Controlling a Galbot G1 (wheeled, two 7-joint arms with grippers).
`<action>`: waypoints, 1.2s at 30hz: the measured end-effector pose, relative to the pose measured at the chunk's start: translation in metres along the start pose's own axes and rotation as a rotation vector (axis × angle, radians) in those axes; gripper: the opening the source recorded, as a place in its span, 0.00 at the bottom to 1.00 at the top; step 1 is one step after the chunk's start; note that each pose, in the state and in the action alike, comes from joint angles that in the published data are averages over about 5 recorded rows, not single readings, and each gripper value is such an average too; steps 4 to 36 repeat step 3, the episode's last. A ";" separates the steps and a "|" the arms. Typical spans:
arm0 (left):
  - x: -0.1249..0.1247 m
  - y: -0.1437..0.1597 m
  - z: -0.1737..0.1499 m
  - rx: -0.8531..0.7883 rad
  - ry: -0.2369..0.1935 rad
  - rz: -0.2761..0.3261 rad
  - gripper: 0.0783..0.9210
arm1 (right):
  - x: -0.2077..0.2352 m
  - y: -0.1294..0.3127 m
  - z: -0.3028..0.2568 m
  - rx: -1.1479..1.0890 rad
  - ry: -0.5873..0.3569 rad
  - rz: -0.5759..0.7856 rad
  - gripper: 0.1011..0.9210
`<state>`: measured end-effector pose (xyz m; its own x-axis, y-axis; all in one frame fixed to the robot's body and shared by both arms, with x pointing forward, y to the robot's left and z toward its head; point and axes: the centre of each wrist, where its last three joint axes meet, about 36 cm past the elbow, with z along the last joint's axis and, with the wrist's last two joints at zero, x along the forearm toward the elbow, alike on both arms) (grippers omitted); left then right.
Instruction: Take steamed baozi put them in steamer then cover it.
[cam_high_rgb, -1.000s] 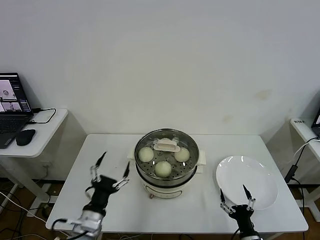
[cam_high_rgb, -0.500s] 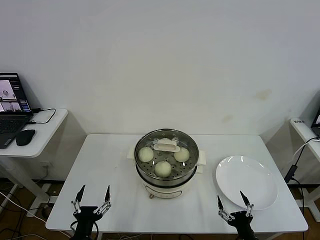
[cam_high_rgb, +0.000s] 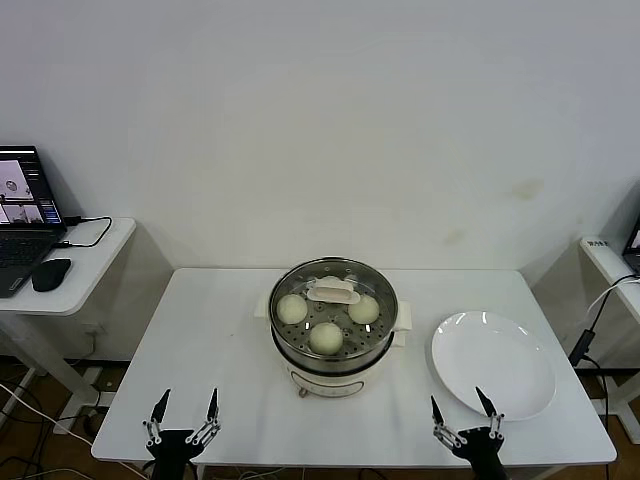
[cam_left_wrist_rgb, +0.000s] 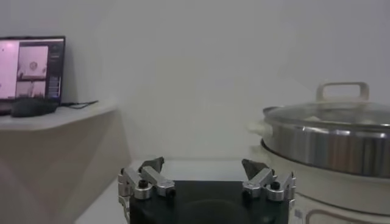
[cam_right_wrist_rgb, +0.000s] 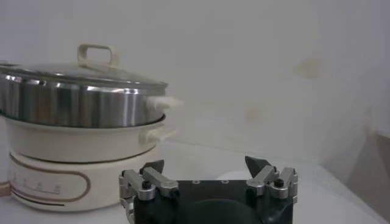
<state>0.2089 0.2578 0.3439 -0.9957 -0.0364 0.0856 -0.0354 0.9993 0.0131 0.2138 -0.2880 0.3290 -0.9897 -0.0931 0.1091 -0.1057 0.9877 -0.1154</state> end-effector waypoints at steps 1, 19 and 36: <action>0.000 0.000 0.000 0.001 0.002 0.000 0.88 | 0.000 0.000 -0.001 -0.001 0.003 -0.001 0.88; 0.000 0.000 0.001 0.002 0.003 0.000 0.88 | 0.001 0.000 -0.001 -0.002 0.005 -0.001 0.88; 0.000 0.000 0.001 0.002 0.003 0.000 0.88 | 0.001 0.000 -0.001 -0.002 0.005 -0.001 0.88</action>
